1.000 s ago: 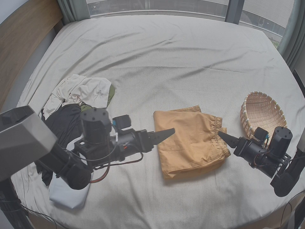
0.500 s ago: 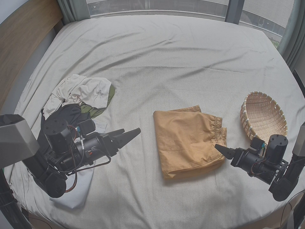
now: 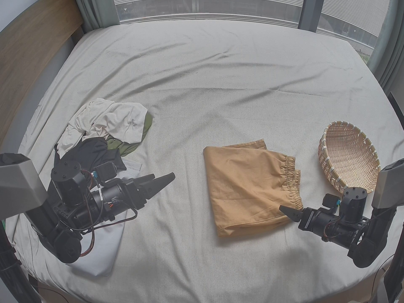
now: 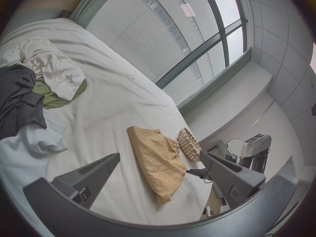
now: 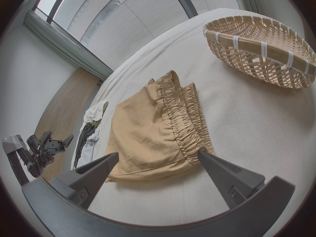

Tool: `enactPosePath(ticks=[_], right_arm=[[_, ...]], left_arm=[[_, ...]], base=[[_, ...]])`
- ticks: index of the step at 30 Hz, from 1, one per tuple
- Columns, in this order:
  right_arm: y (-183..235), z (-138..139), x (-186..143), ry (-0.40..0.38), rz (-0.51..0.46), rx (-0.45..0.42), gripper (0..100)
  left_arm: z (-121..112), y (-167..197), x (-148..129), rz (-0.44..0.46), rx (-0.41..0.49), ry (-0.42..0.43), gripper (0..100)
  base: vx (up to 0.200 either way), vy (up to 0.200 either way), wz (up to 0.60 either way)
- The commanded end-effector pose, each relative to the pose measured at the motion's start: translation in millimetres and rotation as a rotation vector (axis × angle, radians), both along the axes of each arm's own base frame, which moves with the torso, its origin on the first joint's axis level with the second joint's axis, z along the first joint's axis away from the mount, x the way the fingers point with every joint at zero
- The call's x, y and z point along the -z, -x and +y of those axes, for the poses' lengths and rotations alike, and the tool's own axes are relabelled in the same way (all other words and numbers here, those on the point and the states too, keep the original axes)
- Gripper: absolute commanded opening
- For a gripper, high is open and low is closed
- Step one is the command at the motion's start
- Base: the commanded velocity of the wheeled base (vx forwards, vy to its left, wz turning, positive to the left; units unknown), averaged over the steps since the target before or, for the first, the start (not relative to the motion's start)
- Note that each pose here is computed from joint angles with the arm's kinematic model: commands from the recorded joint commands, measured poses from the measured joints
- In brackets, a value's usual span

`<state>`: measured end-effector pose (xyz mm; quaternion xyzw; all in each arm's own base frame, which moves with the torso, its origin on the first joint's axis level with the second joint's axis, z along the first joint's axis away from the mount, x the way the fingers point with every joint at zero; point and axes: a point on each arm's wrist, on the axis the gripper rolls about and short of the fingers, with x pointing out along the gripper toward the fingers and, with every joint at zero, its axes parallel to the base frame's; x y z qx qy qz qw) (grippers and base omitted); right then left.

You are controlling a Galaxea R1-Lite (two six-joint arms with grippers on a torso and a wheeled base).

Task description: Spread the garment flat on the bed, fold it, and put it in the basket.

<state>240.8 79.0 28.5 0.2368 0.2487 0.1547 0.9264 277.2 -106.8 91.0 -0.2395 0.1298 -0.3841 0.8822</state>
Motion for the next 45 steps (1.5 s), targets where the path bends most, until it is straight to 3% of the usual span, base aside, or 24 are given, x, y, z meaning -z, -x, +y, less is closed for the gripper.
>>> enactPosePath(ticks=[1, 10, 26, 36, 45], right_arm=[[0.4, -0.8, 3.9, 0.005, 0.018, 0.002, 100], [-1.0, -15.3, 4.2, 0.057, 0.006, 0.037, 100], [-6.2, -10.1, 27.8, 0.061, 0.085, 0.019, 100], [-15.8, 5.8, 26.5, -0.037, 0.082, 0.012, 100], [-41.1, 27.2, 22.2, -0.076, -0.009, -0.021, 100]], left_arm=[[-1.2, 0.5, 3.6, 0.013, 0.004, -0.004, 100], [-1.1, -0.4, 4.0, 0.013, 0.003, -0.004, 100], [-3.1, 0.5, 4.7, 0.015, 0.009, -0.006, 100], [-4.5, 1.9, 2.0, 0.005, 0.012, -0.004, 100], [-2.8, 2.2, -0.2, -0.004, 0.003, -0.003, 100]], base=[[0.000, 0.000, 0.00], [0.000, 0.000, 0.00], [0.000, 0.000, 0.00], [0.000, 0.000, 0.00], [0.000, 0.000, 0.00]])
